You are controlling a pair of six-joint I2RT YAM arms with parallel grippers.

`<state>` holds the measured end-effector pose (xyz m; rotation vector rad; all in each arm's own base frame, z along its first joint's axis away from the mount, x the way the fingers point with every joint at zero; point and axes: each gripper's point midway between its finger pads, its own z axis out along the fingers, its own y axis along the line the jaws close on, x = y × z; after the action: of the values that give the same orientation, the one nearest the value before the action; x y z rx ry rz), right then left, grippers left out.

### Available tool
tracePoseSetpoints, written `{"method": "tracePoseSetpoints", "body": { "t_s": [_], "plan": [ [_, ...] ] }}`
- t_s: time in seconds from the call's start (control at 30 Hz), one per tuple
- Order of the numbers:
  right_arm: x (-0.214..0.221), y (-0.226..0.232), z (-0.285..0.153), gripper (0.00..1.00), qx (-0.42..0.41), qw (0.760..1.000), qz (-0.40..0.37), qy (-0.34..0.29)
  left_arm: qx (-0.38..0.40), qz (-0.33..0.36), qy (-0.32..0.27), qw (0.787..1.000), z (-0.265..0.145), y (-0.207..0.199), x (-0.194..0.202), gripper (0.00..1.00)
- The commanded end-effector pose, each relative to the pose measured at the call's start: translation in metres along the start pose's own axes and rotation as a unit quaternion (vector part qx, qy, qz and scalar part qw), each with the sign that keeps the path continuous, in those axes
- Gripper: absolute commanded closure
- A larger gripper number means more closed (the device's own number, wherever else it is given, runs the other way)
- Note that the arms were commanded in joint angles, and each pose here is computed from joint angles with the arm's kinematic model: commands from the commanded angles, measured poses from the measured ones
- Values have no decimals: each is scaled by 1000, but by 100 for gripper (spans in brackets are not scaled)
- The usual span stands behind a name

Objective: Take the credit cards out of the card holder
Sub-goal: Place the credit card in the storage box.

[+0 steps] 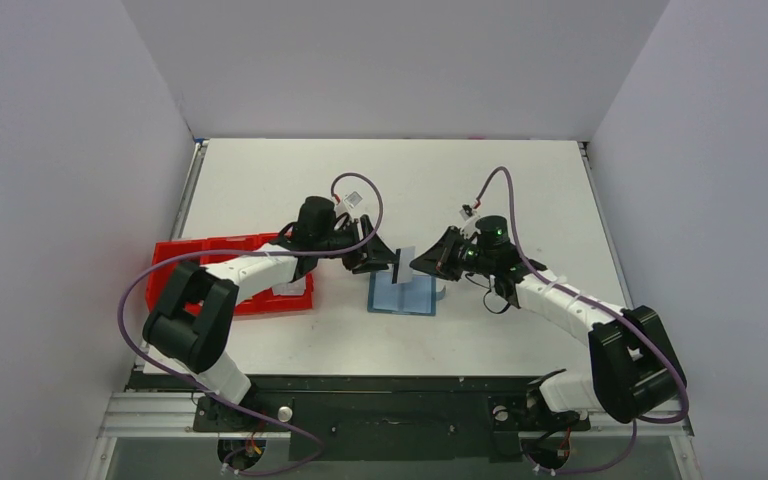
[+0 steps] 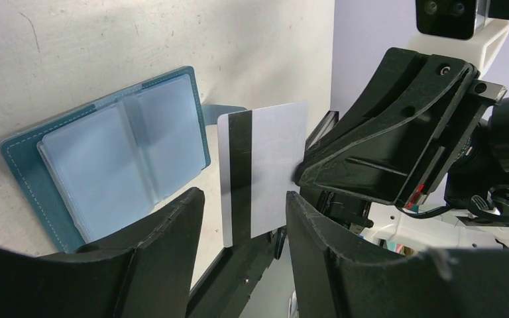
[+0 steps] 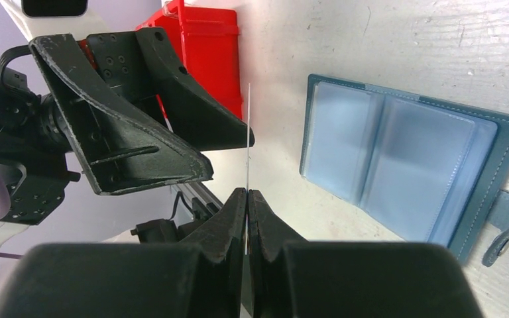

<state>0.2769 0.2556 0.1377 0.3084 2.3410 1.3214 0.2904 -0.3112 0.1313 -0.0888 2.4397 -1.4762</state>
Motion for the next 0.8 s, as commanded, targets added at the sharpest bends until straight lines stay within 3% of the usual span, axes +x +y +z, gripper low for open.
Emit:
{"method": "tracePoseSetpoints", "body": {
  "t_s": [0.0, 0.53, 0.77],
  "plan": [
    [-15, 32, -10, 100, -49, 998, -23, -25, 17, 15, -11, 1000, -1, -6, -8, 54],
    [-13, 46, -8, 100, -94, 995, -7, -17, 89, -13, 11, 996, 3, -28, -2, 55],
    [-11, 37, -4, 100, -82, 997, -7, -12, 137, -34, 11, 990, 0, -43, -2, 70]
  ]
}}
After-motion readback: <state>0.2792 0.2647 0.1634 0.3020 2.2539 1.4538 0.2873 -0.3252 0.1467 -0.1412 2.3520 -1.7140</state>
